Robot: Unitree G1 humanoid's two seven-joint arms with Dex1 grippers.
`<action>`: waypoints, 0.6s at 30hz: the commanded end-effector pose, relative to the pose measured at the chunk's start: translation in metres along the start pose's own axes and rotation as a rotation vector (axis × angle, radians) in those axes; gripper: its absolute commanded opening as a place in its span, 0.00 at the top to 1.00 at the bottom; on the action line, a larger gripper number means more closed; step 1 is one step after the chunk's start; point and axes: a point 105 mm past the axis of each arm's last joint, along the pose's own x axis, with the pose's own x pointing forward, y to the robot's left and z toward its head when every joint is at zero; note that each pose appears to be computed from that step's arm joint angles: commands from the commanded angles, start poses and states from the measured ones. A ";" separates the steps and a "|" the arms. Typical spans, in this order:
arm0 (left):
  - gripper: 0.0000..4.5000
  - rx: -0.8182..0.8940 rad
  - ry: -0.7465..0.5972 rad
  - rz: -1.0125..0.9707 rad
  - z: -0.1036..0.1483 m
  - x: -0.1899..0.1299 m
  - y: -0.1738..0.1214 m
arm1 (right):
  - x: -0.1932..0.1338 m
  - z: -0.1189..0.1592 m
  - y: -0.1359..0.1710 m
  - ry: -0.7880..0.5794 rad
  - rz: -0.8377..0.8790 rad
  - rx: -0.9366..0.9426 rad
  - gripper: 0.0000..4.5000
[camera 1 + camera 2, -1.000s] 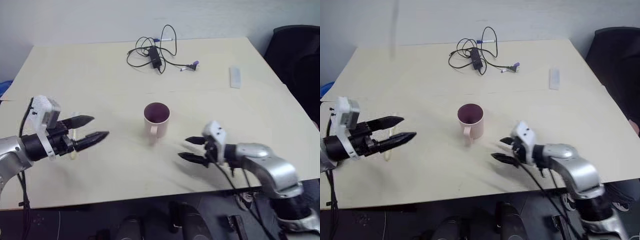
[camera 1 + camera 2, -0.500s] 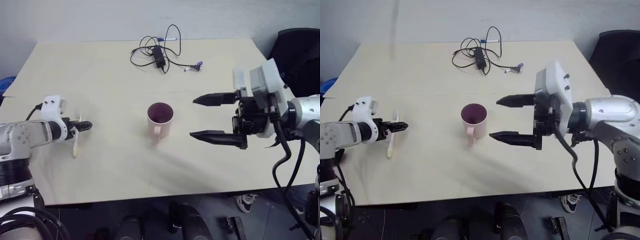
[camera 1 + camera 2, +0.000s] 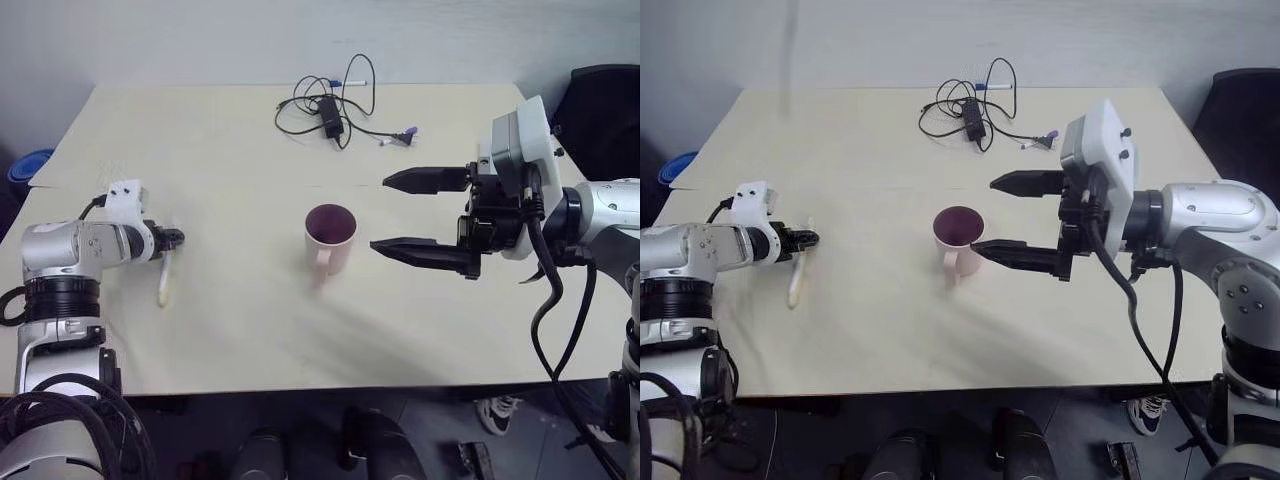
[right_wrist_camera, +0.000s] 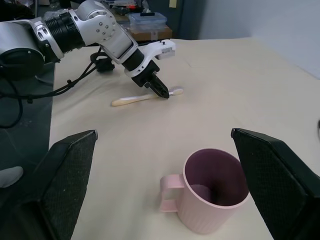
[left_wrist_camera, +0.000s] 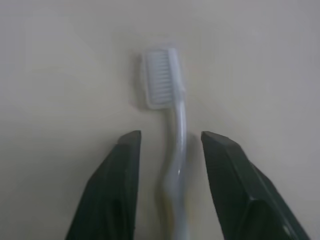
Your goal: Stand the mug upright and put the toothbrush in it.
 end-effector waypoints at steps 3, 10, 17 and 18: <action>0.96 -0.001 0.047 0.016 -0.011 0.002 0.003 | -0.015 0.004 -0.017 0.008 -0.101 -0.052 0.00; 0.99 -0.025 -0.013 0.033 -0.002 -0.004 0.007 | -0.027 -0.010 -0.017 0.048 -0.152 -0.010 0.00; 0.99 -0.055 -0.602 -0.281 0.122 -0.056 -0.061 | -0.050 -0.012 -0.021 0.048 -0.281 0.045 0.00; 0.99 -0.053 -0.684 -0.374 0.138 -0.069 -0.080 | -0.053 -0.014 -0.021 0.051 -0.299 0.056 0.00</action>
